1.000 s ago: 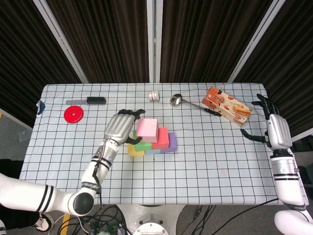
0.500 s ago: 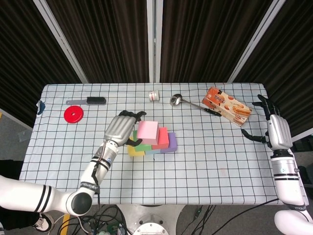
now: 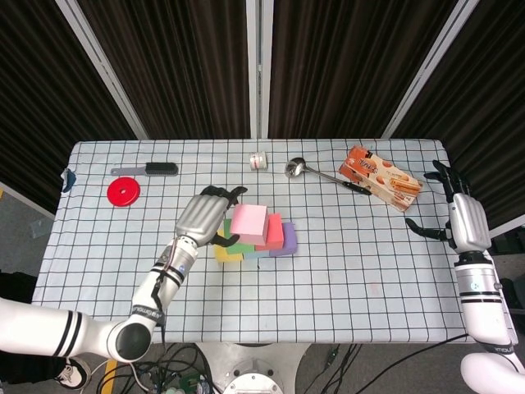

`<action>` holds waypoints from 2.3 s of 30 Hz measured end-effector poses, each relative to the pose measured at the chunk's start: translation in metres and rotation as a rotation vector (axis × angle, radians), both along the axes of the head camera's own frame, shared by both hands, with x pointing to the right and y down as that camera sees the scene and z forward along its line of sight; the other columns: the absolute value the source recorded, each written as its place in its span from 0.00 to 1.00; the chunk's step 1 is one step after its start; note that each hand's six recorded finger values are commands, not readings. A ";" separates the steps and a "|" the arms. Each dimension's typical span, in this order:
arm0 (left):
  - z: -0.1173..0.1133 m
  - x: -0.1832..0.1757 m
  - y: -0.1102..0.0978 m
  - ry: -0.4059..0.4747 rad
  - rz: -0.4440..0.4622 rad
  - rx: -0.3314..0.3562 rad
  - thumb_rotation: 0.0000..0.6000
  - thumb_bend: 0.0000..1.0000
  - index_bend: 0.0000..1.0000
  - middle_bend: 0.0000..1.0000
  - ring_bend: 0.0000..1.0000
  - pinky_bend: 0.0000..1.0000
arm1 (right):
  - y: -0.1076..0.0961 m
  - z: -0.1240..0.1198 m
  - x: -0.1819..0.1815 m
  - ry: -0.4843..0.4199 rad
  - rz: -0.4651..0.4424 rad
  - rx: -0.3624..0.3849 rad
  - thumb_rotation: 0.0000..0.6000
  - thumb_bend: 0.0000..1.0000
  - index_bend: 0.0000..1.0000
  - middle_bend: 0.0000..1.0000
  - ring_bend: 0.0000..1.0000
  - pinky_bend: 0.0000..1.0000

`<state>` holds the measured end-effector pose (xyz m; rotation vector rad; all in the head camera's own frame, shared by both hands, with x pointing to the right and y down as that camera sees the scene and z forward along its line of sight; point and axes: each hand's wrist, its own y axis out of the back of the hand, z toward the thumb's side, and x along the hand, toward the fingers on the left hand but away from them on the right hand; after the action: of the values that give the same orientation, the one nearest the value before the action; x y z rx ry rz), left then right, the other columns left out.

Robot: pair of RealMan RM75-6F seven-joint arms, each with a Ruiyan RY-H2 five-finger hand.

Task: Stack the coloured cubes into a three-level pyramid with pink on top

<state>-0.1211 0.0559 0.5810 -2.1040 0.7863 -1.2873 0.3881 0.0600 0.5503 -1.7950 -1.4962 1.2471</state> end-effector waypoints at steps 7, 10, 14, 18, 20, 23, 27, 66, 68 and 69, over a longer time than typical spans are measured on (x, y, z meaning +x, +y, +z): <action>-0.003 0.001 0.000 0.020 0.001 0.004 1.00 0.19 0.11 0.22 0.13 0.12 | 0.000 0.001 0.000 0.004 0.000 -0.003 1.00 0.10 0.00 0.20 0.00 0.00; -0.003 0.001 0.000 0.022 0.001 0.005 1.00 0.19 0.11 0.20 0.12 0.12 | 0.000 0.001 0.000 0.005 -0.001 -0.004 1.00 0.10 0.00 0.19 0.00 0.00; -0.004 0.000 0.001 0.026 0.001 0.001 1.00 0.19 0.10 0.19 0.11 0.11 | 0.000 0.001 -0.001 0.005 -0.001 -0.004 1.00 0.11 0.00 0.20 0.00 0.00; -0.009 -0.003 0.002 0.024 0.007 0.003 1.00 0.19 0.10 0.17 0.09 0.10 | -0.001 -0.001 -0.003 0.001 -0.004 -0.003 1.00 0.10 0.00 0.20 0.00 0.00; -0.013 -0.009 0.004 0.007 0.015 0.008 1.00 0.19 0.10 0.16 0.08 0.09 | -0.002 -0.004 -0.006 -0.003 -0.011 -0.001 1.00 0.10 0.00 0.20 0.00 0.00; -0.021 -0.028 0.007 -0.046 0.021 0.026 1.00 0.19 0.10 0.15 0.07 0.08 | -0.005 -0.011 -0.014 -0.004 -0.035 0.006 1.00 0.10 0.00 0.20 0.00 0.00; -0.031 -0.067 0.009 -0.111 -0.036 0.044 1.00 0.19 0.10 0.15 0.07 0.08 | -0.011 -0.024 -0.035 -0.012 -0.081 0.009 1.00 0.10 0.00 0.20 0.00 0.00; 0.032 -0.345 0.094 -0.079 -0.390 0.149 1.00 0.06 0.11 0.14 0.06 0.08 | -0.013 0.014 -0.299 -0.053 -0.416 -0.348 1.00 0.09 0.00 0.11 0.00 0.00; 0.033 -0.347 0.097 -0.078 -0.393 0.146 1.00 0.06 0.11 0.14 0.05 0.08 | -0.013 0.017 -0.301 -0.045 -0.411 -0.348 1.00 0.10 0.00 0.12 0.00 0.00; 0.034 -0.348 0.098 -0.076 -0.395 0.143 1.00 0.06 0.11 0.14 0.05 0.08 | -0.013 0.017 -0.302 -0.043 -0.409 -0.347 1.00 0.10 0.00 0.13 0.00 0.00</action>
<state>-0.4691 0.1543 0.6151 -1.8321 1.2656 -1.4503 0.0864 0.0472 0.5678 -2.2204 -0.8991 1.3148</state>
